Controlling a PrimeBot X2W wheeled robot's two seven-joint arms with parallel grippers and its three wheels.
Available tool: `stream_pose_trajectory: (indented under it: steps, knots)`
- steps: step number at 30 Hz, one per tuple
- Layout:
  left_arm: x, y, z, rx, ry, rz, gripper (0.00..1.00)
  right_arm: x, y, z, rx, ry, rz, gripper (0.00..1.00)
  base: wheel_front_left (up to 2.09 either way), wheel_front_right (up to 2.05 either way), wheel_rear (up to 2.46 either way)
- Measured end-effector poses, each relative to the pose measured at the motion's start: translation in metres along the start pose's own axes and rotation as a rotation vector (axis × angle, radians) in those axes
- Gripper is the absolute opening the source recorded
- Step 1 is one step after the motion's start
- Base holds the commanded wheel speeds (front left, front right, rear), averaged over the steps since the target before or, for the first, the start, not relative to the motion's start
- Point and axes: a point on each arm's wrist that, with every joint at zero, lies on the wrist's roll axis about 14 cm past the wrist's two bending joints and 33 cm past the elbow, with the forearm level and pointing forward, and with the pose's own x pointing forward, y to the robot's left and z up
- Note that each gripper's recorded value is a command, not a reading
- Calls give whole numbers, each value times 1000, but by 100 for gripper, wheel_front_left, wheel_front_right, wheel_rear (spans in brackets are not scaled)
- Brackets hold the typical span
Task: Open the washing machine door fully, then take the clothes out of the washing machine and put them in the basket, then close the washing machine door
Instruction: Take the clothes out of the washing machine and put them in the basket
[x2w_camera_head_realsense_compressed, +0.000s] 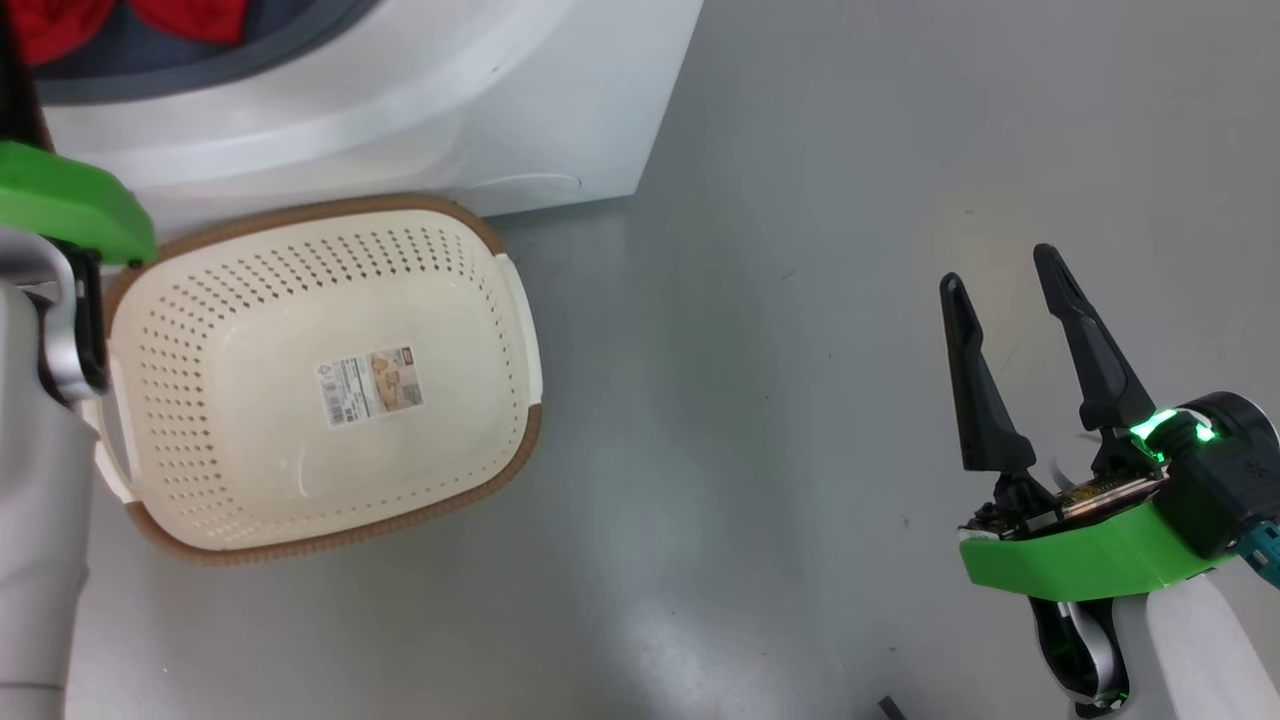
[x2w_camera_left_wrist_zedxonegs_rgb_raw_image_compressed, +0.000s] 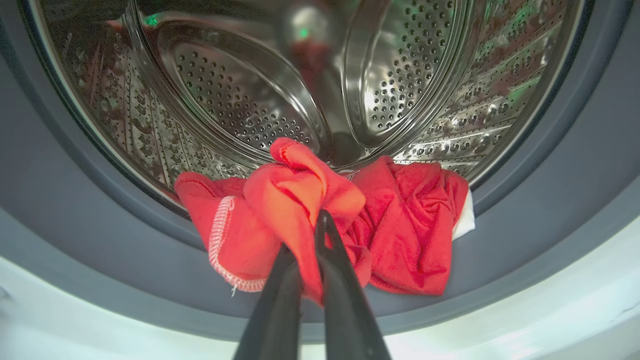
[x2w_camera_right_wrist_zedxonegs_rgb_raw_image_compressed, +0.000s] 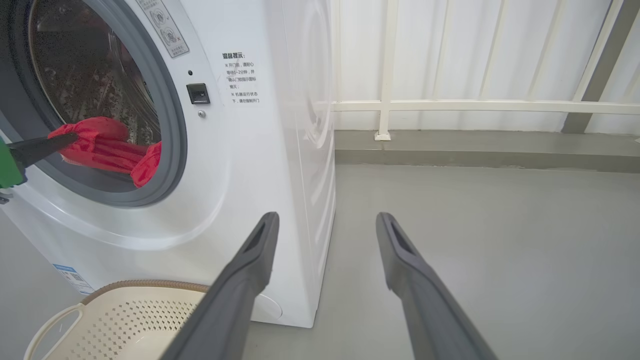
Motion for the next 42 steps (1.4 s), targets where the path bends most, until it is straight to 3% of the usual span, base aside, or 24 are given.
stream_pose_trajectory:
  steps: [19,42]
  knots:
    - [-72,-12,55,-42,-158,-11,0,-10,9,39,8,-93,22,100,0,0,0]
    - [-150,-15,126,-63,-336,2,0,-21,16,52,26,-126,36,100,0,0,0]
